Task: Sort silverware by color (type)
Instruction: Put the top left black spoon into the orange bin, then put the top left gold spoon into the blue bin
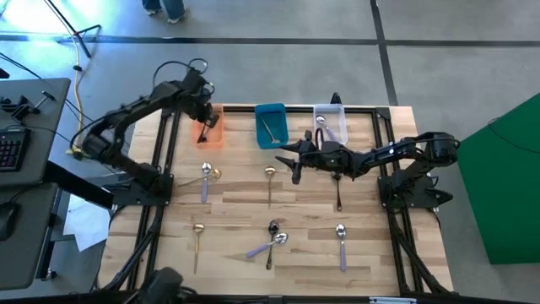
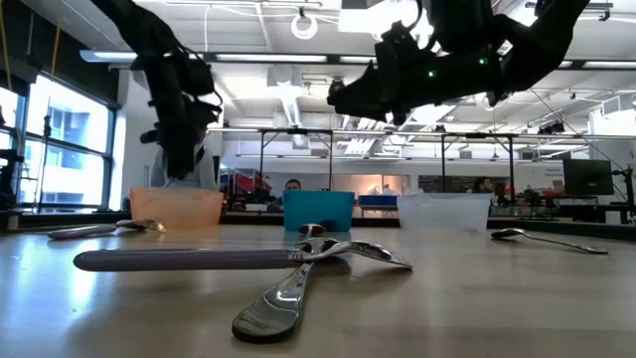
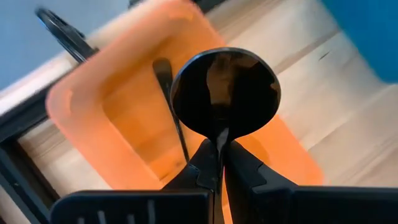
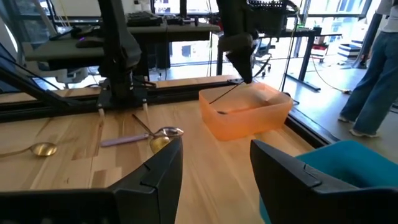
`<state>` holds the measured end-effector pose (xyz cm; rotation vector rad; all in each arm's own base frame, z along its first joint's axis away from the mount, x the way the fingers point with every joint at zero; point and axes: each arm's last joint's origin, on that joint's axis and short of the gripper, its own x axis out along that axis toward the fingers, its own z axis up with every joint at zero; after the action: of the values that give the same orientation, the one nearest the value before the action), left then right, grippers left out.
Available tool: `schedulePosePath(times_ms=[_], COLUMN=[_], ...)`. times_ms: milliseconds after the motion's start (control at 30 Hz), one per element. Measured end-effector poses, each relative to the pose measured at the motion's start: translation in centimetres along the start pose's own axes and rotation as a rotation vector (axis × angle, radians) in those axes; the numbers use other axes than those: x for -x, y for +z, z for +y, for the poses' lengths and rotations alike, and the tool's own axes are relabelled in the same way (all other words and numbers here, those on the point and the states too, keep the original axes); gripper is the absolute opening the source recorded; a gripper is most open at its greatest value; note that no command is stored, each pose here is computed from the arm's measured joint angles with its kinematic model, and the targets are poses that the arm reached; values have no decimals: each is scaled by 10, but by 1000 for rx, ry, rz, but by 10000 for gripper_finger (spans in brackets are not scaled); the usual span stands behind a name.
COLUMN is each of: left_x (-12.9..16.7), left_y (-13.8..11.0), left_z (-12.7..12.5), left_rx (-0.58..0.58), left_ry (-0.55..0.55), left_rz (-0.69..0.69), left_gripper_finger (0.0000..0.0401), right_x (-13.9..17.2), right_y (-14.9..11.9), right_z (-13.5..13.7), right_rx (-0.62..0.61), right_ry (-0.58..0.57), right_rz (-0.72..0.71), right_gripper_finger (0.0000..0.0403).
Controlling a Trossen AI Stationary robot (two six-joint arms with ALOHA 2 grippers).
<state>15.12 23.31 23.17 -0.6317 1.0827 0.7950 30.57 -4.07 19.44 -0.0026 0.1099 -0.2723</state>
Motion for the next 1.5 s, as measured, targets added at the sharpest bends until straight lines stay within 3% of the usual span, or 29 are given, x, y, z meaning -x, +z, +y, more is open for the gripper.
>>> schedulePosePath(times_ms=[233,567,1000,1267,1500], left_x=[-29,-50,-49,-10,38], left_y=[3,2,2,2,-16], left_z=[3,4,6,-7,-46], left_rx=[-35,-48,-58,-132,-214], left_ry=[2,1,56,99,41], left_rz=[165,239,235,95,-250], left_gripper_finger=[1,4,87,79,30], right_x=[0,0,0,1,2], right_y=[-3,-2,-5,-10,-17], right_z=[0,0,0,0,0], right_rx=[11,11,15,23,34], right_ry=[0,0,0,0,1], right_rz=[27,26,48,99,170], right_gripper_finger=[174,174,174,163,87])
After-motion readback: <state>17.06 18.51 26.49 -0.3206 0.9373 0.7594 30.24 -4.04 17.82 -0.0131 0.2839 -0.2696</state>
